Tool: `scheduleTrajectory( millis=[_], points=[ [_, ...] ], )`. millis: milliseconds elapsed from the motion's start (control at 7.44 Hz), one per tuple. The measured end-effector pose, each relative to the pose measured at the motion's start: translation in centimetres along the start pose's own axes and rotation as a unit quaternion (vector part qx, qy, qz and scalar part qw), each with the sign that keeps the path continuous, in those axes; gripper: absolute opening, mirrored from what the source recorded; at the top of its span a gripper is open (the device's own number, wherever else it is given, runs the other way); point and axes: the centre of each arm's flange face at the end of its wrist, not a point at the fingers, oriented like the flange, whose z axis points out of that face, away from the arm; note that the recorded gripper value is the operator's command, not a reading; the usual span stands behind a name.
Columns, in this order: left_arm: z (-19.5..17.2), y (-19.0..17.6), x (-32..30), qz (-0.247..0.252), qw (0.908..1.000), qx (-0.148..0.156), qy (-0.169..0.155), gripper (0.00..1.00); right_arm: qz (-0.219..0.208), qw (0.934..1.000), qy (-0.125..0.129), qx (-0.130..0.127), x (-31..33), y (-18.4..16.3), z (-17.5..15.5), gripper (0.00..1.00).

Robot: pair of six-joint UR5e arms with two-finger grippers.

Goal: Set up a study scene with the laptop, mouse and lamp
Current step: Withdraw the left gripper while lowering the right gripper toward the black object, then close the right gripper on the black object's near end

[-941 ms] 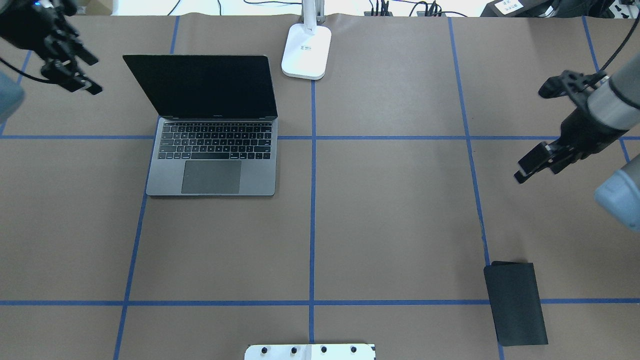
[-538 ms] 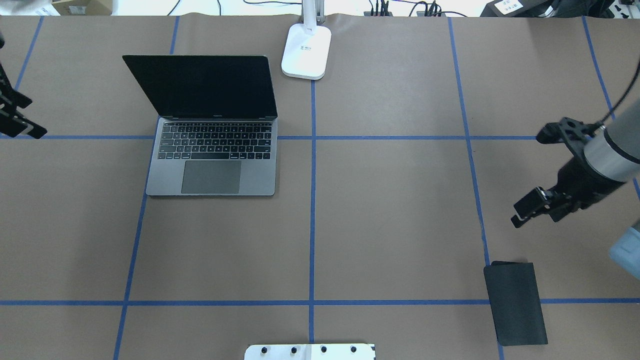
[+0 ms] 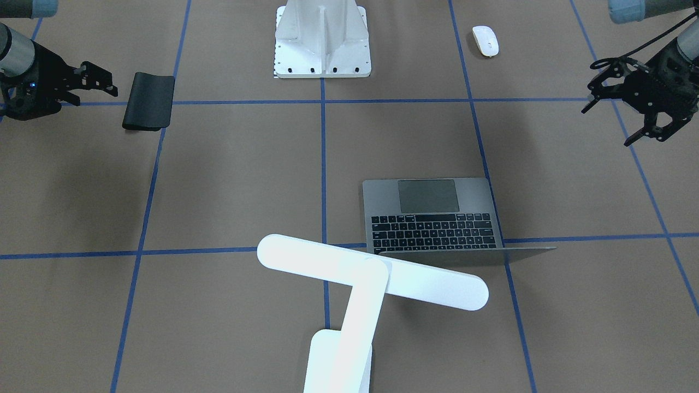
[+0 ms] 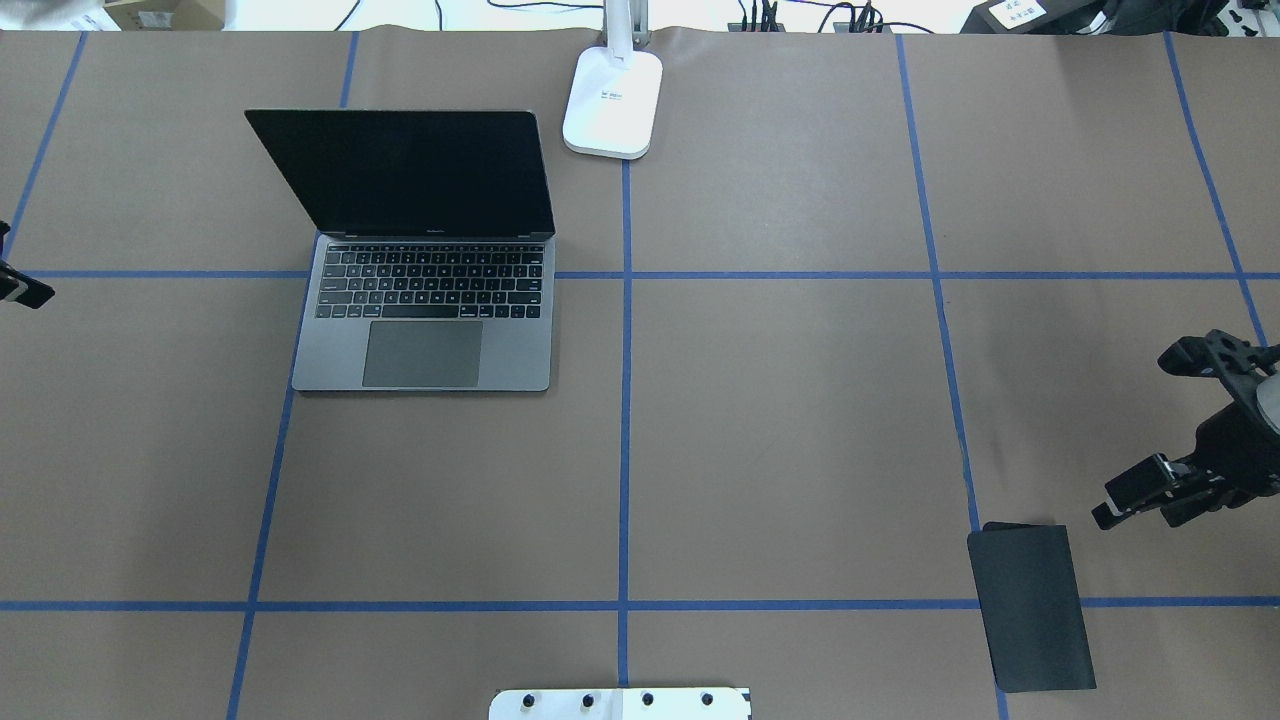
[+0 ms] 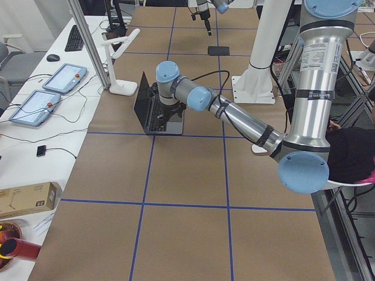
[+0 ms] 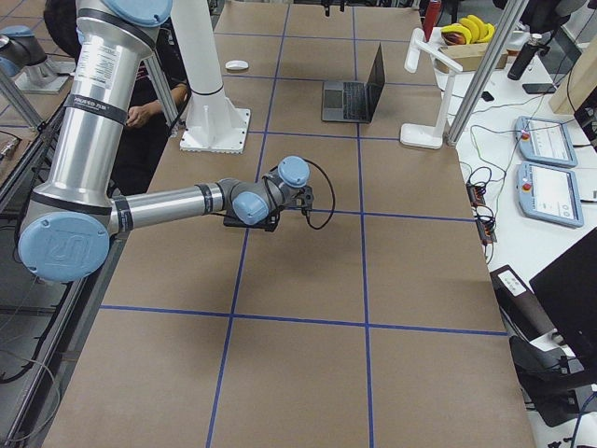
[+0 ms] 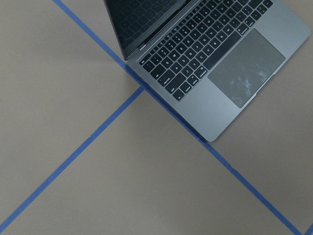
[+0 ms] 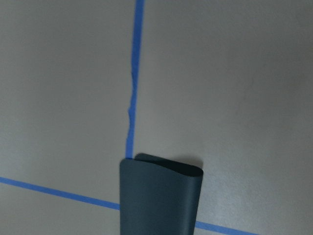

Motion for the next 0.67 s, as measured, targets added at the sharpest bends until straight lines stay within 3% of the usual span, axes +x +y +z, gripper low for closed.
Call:
scheduleTrajectory(
  millis=[134, 672],
  points=[
    [0.2, 0.0, 0.0, 0.002, 1.0000, -0.002, -0.004, 0.98, 0.007, 1.0000, -0.004, -0.005, 1.0, -0.2, 1.0, 0.92],
    [0.5, 0.6, 0.0, 0.001, 0.9999, -0.007, -0.008, 0.98, -0.003, 0.9991, -0.002, -0.042, -2.6, 0.1, 5.4, 0.91]
  ],
)
